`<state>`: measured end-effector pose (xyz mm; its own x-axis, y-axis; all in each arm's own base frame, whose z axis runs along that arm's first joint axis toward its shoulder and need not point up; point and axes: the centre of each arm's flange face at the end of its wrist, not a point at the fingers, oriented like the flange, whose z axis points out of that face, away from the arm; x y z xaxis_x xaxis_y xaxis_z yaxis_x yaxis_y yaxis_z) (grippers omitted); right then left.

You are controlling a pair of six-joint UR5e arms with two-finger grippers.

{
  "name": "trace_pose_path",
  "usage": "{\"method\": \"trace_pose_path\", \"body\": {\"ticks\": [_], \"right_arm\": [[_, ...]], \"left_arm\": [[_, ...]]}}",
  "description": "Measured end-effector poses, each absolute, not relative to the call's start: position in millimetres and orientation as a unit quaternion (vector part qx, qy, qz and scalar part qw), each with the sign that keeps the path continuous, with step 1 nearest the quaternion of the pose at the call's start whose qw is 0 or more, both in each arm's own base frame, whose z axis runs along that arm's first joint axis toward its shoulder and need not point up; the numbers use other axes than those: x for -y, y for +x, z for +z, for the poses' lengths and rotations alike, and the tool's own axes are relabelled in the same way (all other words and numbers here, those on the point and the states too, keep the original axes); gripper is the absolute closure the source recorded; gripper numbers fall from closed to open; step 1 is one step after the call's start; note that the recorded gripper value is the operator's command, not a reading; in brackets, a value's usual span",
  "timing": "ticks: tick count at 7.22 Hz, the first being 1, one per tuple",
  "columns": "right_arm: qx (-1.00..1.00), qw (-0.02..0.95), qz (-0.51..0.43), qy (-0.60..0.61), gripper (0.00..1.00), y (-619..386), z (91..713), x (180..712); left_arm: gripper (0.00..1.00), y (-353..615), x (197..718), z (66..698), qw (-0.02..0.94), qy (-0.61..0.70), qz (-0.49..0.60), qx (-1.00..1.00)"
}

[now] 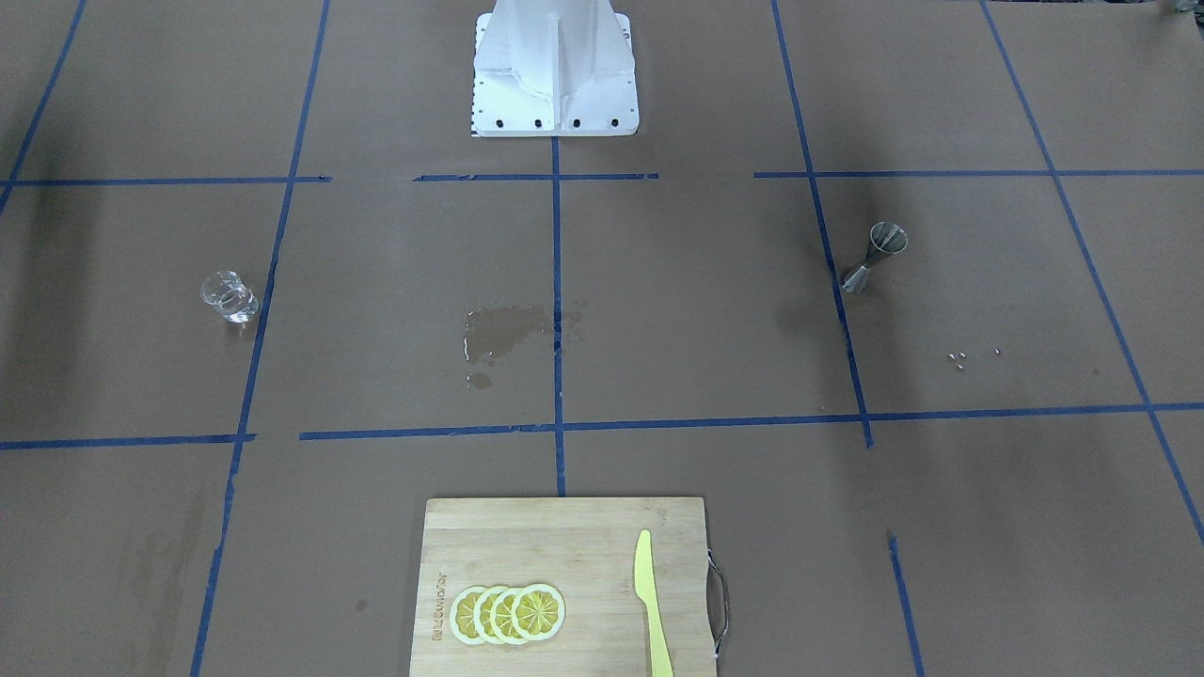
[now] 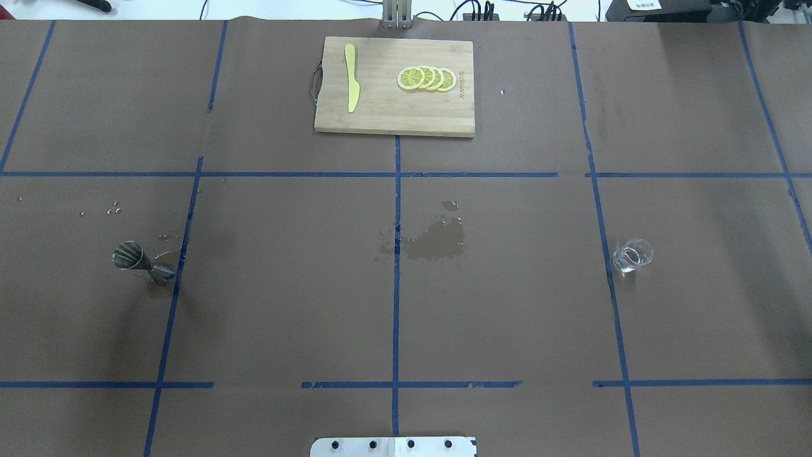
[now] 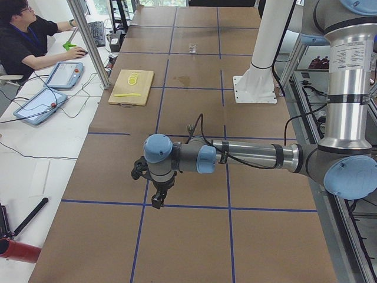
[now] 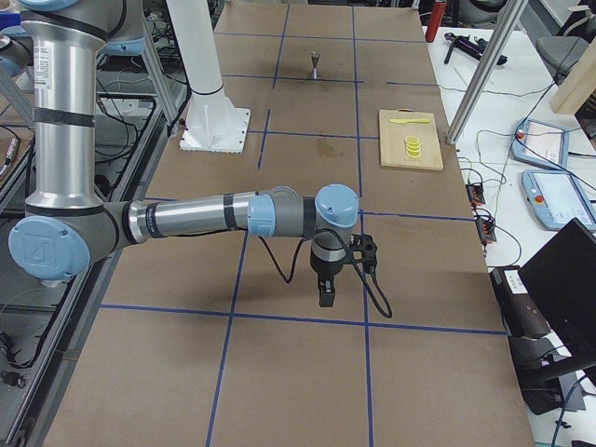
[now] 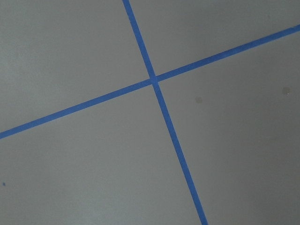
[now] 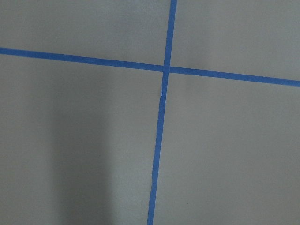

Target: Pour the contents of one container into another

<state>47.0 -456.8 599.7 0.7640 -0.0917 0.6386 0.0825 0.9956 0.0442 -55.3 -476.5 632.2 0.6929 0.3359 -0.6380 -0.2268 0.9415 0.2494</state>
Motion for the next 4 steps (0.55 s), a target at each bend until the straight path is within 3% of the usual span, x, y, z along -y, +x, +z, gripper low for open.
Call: {"method": "trace_pose_path", "body": {"ticks": [4], "right_arm": [[0.341, 0.939, -0.047, 0.008, 0.00, 46.4, 597.9, 456.9]], "left_arm": [[0.00, -54.3, 481.9, 626.6, 0.917, 0.080, 0.156, -0.359]]}}
